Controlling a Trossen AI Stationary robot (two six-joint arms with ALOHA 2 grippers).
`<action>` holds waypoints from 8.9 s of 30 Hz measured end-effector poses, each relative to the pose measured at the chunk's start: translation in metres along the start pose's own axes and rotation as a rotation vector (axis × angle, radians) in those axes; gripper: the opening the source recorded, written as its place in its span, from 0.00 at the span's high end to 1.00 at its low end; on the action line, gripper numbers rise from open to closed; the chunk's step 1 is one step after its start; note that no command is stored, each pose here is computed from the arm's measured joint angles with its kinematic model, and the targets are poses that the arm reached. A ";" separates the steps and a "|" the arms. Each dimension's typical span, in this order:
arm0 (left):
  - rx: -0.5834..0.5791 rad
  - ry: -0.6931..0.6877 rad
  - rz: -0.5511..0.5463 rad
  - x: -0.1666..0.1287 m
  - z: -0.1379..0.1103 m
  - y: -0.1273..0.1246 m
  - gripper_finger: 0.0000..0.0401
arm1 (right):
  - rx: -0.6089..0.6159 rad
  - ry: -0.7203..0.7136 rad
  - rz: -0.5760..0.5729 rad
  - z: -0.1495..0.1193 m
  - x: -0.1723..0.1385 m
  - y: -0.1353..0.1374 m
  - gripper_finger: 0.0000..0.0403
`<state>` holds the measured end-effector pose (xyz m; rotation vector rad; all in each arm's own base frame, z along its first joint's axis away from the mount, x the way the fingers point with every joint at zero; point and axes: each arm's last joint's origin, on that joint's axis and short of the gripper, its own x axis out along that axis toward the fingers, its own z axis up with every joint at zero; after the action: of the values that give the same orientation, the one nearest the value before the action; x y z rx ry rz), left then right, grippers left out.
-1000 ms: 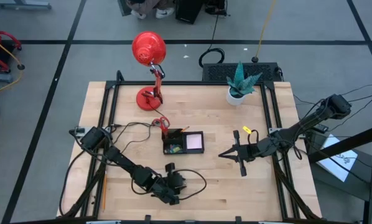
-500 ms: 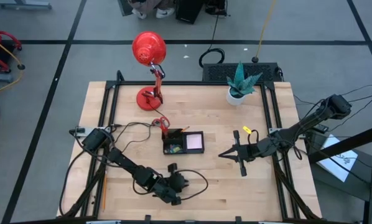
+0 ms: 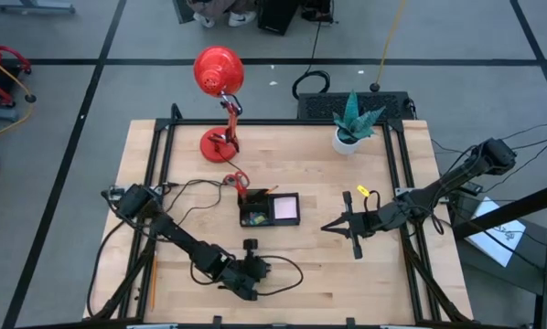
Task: Pick and place office supplies into organizer
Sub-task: Put the pink binder clip into the black desk organizer, then return to Home Position
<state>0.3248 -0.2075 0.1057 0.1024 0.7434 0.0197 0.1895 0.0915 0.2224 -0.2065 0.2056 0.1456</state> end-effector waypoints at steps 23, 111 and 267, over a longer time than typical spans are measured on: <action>-0.076 0.245 0.417 -0.024 0.017 0.096 0.89 | 0.005 -0.042 -0.021 -0.012 -0.001 -0.003 1.00; 0.184 -0.095 0.175 -0.075 0.054 -0.008 0.99 | 0.021 -0.067 -0.022 -0.009 -0.001 -0.003 1.00; 0.032 -0.838 0.177 -0.224 -0.117 0.148 1.00 | 0.302 -0.396 -0.086 -0.065 -0.063 -0.064 1.00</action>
<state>0.0839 -0.0621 0.1863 0.1907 -0.1037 0.1254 0.1268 0.0074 0.1862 0.1156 -0.1756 0.0667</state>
